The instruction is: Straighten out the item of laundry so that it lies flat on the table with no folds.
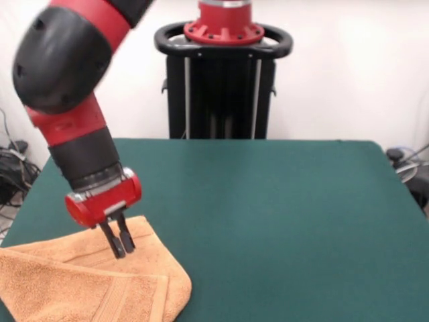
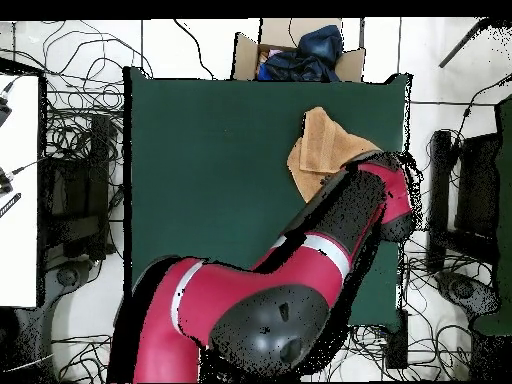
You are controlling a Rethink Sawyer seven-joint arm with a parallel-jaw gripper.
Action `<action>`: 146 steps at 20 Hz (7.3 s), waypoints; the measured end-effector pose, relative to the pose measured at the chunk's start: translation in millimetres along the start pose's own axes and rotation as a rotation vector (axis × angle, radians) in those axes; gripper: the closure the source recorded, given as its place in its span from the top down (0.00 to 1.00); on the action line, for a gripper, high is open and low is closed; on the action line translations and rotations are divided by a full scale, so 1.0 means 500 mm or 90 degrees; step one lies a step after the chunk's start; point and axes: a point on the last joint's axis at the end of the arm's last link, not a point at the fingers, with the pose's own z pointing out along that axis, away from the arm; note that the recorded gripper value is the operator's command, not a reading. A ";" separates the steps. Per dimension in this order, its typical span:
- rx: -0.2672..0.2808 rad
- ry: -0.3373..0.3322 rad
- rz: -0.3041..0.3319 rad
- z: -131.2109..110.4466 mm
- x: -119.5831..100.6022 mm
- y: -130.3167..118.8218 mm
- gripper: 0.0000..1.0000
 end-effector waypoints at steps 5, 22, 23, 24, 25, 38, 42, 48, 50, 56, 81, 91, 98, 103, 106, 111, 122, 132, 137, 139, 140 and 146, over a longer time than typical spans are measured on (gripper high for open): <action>-0.029 0.045 -0.030 0.046 0.025 0.020 0.00; -0.083 0.310 -0.195 0.024 0.036 -0.004 0.00; -0.090 0.322 -0.194 0.023 0.039 -0.005 0.00; -0.097 0.332 -0.194 0.022 0.042 -0.007 0.00; -0.100 0.336 -0.195 0.021 0.043 -0.007 0.00; -0.159 0.338 -0.180 0.014 0.054 0.007 0.00; -0.189 0.336 -0.165 0.009 0.060 0.024 0.00; -0.248 0.333 -0.134 -0.004 0.073 0.061 0.00; -0.263 0.334 -0.125 -0.008 0.078 0.074 0.00; -0.271 0.337 -0.115 -0.009 0.087 0.089 0.00; -0.098 0.381 -0.160 -0.187 -0.041 0.001 0.00; -0.112 0.397 -0.154 -0.158 -0.003 0.009 0.00; -0.110 0.386 -0.141 -0.149 0.011 0.009 0.00; -0.085 0.356 -0.132 -0.144 -0.003 0.005 0.00; -0.062 0.339 -0.128 -0.139 -0.010 0.000 0.00; 0.009 0.307 -0.119 -0.130 -0.015 -0.023 0.00; 0.036 0.317 -0.114 -0.119 0.028 -0.054 0.00; -0.093 0.318 -0.104 -0.064 0.058 -0.012 0.00; -0.129 0.315 -0.098 -0.053 0.063 0.003 0.00; -0.130 0.316 -0.097 -0.051 0.067 0.003 0.00; -0.130 0.316 -0.096 -0.051 0.068 0.004 0.00; -0.132 0.318 -0.095 -0.049 0.073 0.005 0.00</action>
